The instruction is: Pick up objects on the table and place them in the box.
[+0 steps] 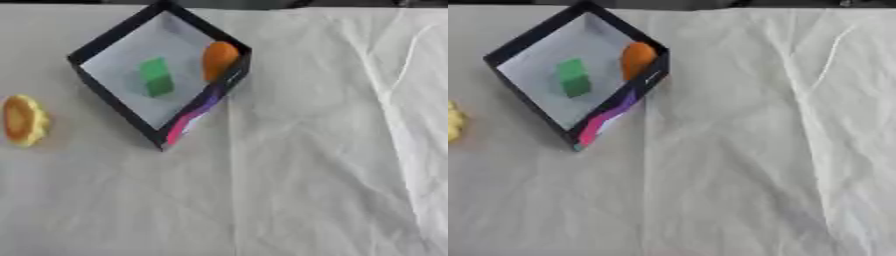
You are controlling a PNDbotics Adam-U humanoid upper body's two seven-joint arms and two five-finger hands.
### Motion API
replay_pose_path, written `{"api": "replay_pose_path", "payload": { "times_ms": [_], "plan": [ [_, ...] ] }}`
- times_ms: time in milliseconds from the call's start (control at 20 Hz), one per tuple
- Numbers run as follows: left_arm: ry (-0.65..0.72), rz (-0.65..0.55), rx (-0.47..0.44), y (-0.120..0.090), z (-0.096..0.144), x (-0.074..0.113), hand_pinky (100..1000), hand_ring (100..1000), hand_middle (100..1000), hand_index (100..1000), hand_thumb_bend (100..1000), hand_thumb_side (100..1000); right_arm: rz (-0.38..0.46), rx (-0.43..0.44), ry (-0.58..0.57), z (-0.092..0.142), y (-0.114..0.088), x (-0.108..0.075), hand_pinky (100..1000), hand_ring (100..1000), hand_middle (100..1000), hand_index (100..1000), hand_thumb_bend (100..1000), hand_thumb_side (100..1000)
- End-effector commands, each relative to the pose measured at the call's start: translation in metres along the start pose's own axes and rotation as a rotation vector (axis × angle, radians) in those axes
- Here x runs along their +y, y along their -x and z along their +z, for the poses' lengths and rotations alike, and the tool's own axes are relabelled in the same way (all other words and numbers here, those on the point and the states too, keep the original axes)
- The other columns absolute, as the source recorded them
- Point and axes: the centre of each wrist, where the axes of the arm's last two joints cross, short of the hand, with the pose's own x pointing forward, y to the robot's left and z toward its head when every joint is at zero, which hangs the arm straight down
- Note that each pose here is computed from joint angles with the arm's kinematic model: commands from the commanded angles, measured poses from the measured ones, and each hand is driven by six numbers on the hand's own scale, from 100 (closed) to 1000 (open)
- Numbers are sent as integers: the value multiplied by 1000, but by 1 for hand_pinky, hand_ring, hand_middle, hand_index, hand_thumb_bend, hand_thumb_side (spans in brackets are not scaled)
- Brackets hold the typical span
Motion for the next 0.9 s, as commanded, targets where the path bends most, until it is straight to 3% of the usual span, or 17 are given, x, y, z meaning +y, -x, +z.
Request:
{"api": "replay_pose_path", "payload": {
  "times_ms": [50, 300, 700, 800, 900],
  "plan": [
    [48, -104, -124, -28, -23, 17, 836, 816, 798, 858, 100, 652, 23, -14, 25, 3, -8, -4, 1000, 747, 697, 851, 100, 556],
    [200, -298, -200, -58, -53, 30, 830, 814, 803, 877, 100, 537, 29, 14, 36, 8, -5, -4, 1000, 743, 693, 848, 100, 552],
    [489, -627, -147, -88, -92, 44, 825, 813, 821, 907, 100, 390, 33, 29, 20, 9, -3, -2, 1000, 738, 685, 845, 100, 550],
    [585, -702, -115, -92, -99, 44, 826, 816, 820, 907, 160, 351, 32, 31, 17, 9, -3, -2, 1000, 736, 682, 844, 100, 548],
    [693, -777, -95, -97, -106, 42, 833, 822, 826, 910, 281, 291, 31, 31, 13, 9, -3, -1, 1000, 735, 681, 843, 100, 546]
  ]
}}
